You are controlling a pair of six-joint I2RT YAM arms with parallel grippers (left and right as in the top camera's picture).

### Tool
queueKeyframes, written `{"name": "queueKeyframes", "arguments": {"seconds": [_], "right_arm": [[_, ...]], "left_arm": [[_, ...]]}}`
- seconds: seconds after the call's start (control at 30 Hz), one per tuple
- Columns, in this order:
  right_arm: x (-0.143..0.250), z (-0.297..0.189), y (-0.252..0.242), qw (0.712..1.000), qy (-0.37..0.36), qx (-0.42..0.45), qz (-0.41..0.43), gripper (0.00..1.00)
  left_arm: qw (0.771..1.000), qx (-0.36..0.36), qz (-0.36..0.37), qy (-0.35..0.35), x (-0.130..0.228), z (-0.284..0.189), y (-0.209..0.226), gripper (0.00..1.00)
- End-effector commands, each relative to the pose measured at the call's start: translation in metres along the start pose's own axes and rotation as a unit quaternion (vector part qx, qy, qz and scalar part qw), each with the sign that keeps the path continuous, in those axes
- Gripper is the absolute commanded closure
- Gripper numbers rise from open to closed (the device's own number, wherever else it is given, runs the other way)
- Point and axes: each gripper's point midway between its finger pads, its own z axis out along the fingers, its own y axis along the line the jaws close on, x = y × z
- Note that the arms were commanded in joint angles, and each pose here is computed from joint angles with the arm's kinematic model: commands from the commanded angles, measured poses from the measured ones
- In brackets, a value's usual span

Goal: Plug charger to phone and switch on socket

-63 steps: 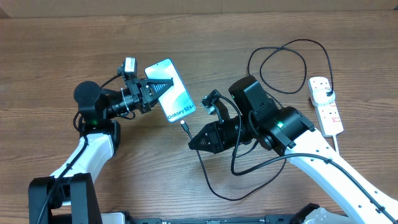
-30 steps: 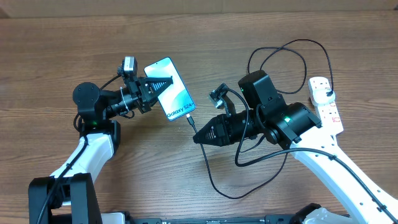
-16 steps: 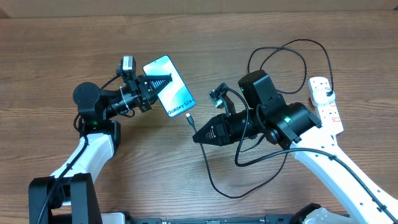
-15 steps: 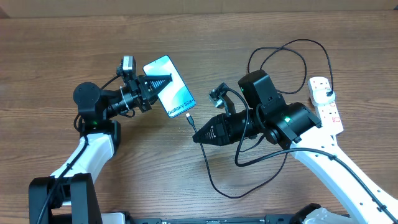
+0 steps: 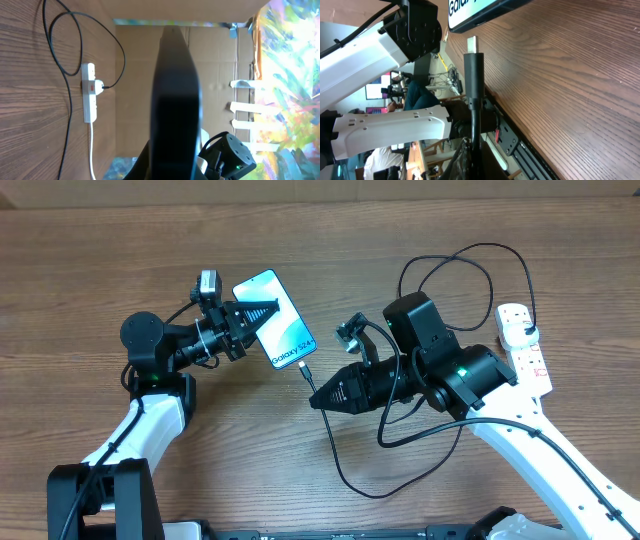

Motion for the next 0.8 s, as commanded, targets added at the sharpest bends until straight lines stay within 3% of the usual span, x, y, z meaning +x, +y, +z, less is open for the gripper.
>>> {"name": "queueKeyframes", "arguments": {"seconds": [0.0, 0.77], "right_arm": [[-0.0020, -0.0045, 0.0135, 1.000, -0.006, -0.012, -0.018, 0.96], [-0.0059, 0.0014, 0.0067, 1.000, -0.002, -0.010, -0.010, 0.96]], "left_arm": [[1.000, 0.008, 0.004, 0.000, -0.0012, 0.0030, -0.0126, 0.96], [1.000, 0.008, 0.001, 0.004, 0.0000, 0.0031, -0.0125, 0.96]]}}
